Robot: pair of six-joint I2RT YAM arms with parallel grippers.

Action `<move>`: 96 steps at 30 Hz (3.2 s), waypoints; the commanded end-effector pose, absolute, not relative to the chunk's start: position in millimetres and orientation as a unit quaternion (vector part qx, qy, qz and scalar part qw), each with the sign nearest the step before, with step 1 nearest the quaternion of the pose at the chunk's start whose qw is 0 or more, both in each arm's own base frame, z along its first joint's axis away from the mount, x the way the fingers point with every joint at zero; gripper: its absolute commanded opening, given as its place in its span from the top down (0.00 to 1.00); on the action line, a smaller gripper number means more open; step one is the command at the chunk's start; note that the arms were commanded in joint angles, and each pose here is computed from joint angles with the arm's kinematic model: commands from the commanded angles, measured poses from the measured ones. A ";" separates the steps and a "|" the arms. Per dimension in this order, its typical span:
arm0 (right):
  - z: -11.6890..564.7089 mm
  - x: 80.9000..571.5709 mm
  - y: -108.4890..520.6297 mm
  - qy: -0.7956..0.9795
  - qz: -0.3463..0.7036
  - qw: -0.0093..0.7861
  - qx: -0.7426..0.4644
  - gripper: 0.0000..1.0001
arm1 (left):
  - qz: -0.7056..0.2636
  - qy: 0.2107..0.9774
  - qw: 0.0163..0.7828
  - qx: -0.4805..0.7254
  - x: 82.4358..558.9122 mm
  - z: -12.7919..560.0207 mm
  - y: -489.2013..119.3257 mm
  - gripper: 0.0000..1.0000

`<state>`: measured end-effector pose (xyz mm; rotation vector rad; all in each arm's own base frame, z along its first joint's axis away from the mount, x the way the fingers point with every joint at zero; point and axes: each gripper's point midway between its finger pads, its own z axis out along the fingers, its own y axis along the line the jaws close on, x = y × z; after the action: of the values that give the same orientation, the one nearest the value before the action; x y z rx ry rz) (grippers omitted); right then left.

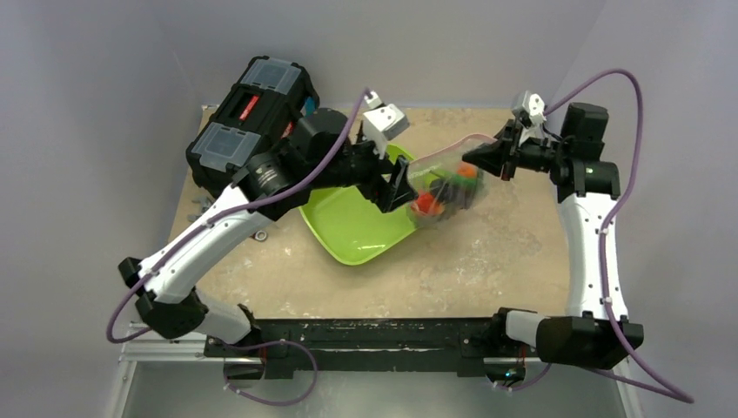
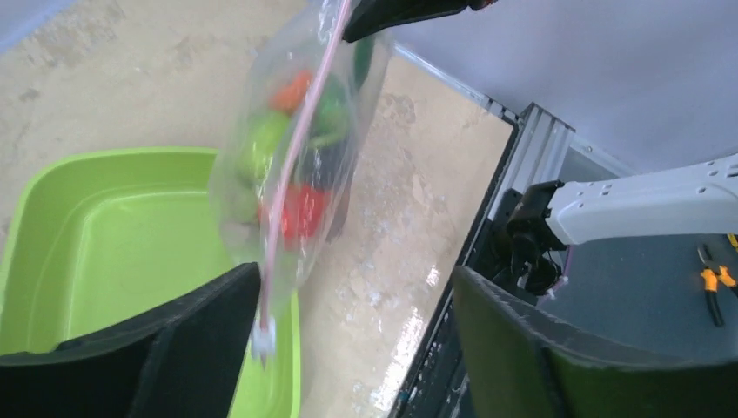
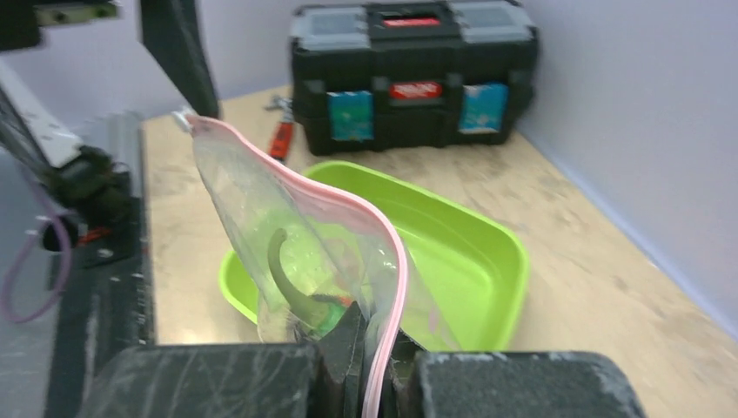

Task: Open the zip-top bag and remove the fake food
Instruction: Pick up the zipper food storage bag at the corner of the board.

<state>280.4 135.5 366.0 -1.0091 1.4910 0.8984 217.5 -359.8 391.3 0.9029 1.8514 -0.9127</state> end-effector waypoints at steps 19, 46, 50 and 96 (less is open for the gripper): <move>339.6 264.0 80.3 0.694 0.203 0.505 -0.471 1.00 | -0.378 0.538 0.658 0.367 172.9 303.4 -268.2 0.00; 254.9 239.6 92.2 0.683 0.293 0.433 -0.510 1.00 | -0.407 0.515 0.649 0.385 179.2 243.9 -325.6 0.00; 257.3 241.4 94.0 0.678 0.300 0.437 -0.508 1.00 | -0.393 0.499 0.678 0.371 185.5 237.0 -321.6 0.00; 291.4 262.9 83.1 0.695 0.176 0.401 -0.570 0.01 | -0.429 0.534 0.614 0.392 223.3 233.5 -405.0 1.00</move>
<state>271.4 64.0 279.5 -1.3220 1.7872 0.5040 227.3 -396.1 213.7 0.8476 1.2344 -0.9645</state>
